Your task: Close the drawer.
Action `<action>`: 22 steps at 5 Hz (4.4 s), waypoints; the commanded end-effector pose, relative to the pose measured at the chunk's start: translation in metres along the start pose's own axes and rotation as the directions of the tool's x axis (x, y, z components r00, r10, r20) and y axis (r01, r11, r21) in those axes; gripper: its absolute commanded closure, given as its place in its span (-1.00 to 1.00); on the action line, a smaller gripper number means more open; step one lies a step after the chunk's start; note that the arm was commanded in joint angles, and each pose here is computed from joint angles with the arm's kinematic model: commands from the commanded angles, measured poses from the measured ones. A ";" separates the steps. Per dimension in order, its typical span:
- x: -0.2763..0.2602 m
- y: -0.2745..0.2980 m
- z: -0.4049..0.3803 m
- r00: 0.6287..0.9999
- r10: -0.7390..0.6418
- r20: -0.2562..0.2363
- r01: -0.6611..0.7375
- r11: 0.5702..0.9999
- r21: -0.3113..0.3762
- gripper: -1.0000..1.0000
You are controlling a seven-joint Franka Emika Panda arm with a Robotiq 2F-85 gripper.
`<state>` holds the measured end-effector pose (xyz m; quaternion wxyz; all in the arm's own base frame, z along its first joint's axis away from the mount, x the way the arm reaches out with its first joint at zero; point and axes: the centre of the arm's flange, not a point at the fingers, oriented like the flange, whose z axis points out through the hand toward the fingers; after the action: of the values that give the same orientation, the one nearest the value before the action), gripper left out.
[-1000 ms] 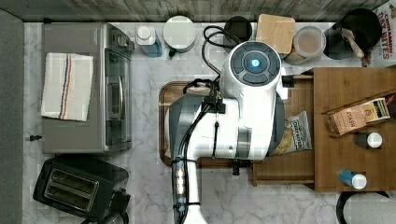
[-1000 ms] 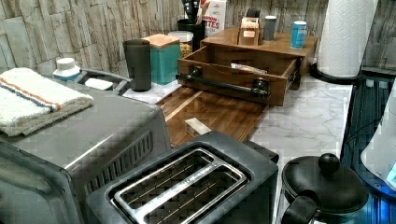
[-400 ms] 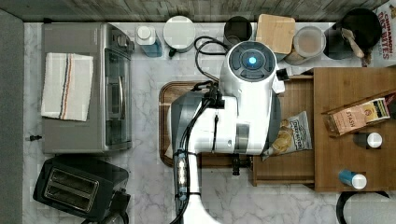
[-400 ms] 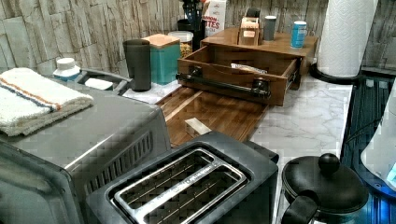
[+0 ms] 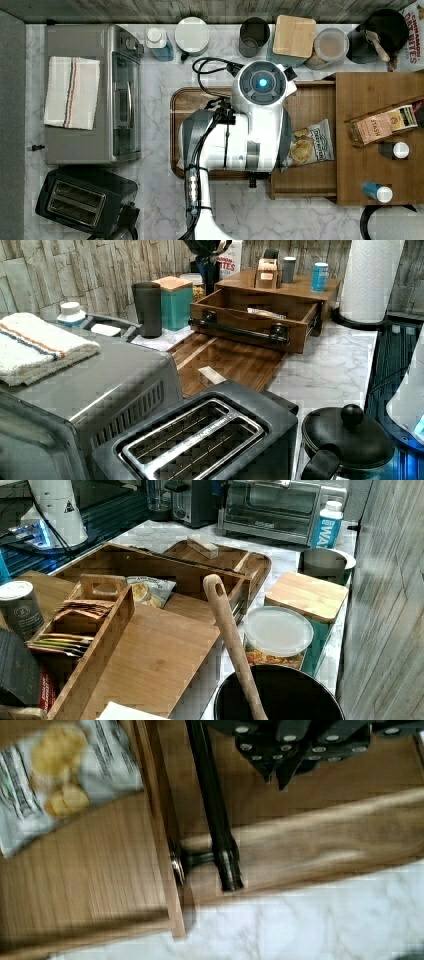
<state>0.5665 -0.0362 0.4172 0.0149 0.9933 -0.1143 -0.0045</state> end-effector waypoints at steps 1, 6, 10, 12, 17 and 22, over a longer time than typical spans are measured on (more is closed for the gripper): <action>-0.018 -0.037 0.055 0.975 -0.220 0.021 0.221 0.967 -0.129 1.00; -0.041 -0.016 0.145 0.976 -0.211 0.059 0.215 0.974 -0.073 1.00; -0.052 0.022 0.146 0.965 -0.263 -0.021 0.259 0.959 -0.116 1.00; -0.021 0.070 0.110 0.947 -0.313 -0.067 0.306 0.947 -0.095 1.00; 0.056 0.255 0.042 0.963 -0.238 -0.126 0.224 0.967 -0.118 1.00; 0.048 0.362 0.028 0.989 -0.143 -0.038 0.128 0.957 -0.259 1.00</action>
<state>0.5505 -0.2442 0.2636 0.0332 0.9902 0.0932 -0.0981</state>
